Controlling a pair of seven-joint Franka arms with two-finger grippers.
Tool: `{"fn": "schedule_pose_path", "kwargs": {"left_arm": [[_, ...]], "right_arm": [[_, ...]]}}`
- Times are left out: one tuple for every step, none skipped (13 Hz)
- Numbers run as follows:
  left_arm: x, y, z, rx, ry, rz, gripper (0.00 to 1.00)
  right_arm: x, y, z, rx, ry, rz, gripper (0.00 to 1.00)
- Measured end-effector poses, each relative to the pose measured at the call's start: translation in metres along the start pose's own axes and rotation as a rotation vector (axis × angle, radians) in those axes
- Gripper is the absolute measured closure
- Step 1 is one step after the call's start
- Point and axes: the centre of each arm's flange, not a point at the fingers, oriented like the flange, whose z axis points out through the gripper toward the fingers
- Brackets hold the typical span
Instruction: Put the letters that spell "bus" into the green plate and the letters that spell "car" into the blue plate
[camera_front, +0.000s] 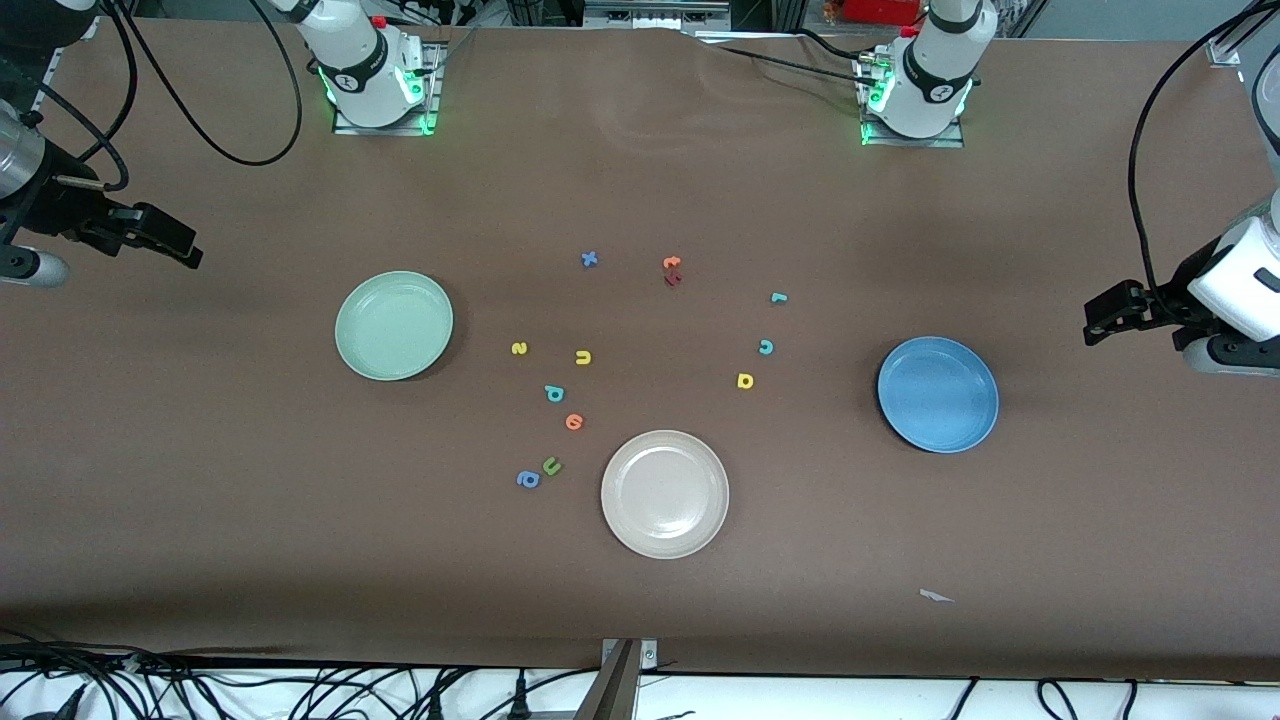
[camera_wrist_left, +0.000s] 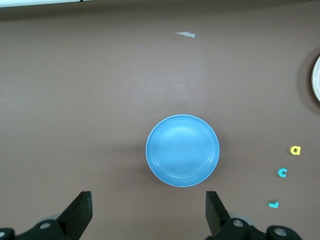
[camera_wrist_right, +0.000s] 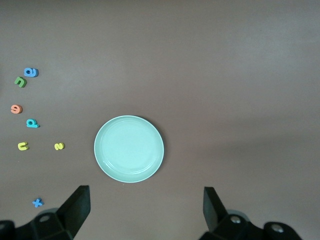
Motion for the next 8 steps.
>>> {"fn": "schedule_pose_path", "kwargs": {"left_arm": [[0.0000, 0.0002, -0.0002, -0.002, 0.001, 0.000, 0.00], [0.0000, 0.0005, -0.0006, -0.005, 0.002, 0.000, 0.00], [0.0000, 0.0005, -0.0007, -0.005, 0.002, 0.000, 0.00], [0.0000, 0.0005, -0.0006, -0.005, 0.002, 0.000, 0.00], [0.0000, 0.0006, -0.0006, -0.005, 0.002, 0.000, 0.00], [0.0000, 0.0007, -0.0006, -0.005, 0.002, 0.000, 0.00], [0.0000, 0.0007, -0.0005, -0.005, 0.002, 0.001, 0.00], [0.0000, 0.0008, -0.0005, -0.005, 0.002, 0.001, 0.00]], "right_arm": [[0.0000, 0.0000, 0.0000, 0.000, 0.000, 0.000, 0.00], [0.0000, 0.0000, 0.0000, 0.000, 0.000, 0.000, 0.00], [0.0000, 0.0000, 0.0000, 0.000, 0.000, 0.000, 0.00], [0.0000, 0.0000, 0.0000, 0.000, 0.000, 0.000, 0.00], [0.0000, 0.0000, 0.0000, 0.000, 0.000, 0.000, 0.00], [0.0000, 0.0000, 0.0000, 0.000, 0.000, 0.000, 0.00], [0.0000, 0.0000, 0.0000, 0.000, 0.000, 0.000, 0.00], [0.0000, 0.0000, 0.0000, 0.000, 0.000, 0.000, 0.00]]}}
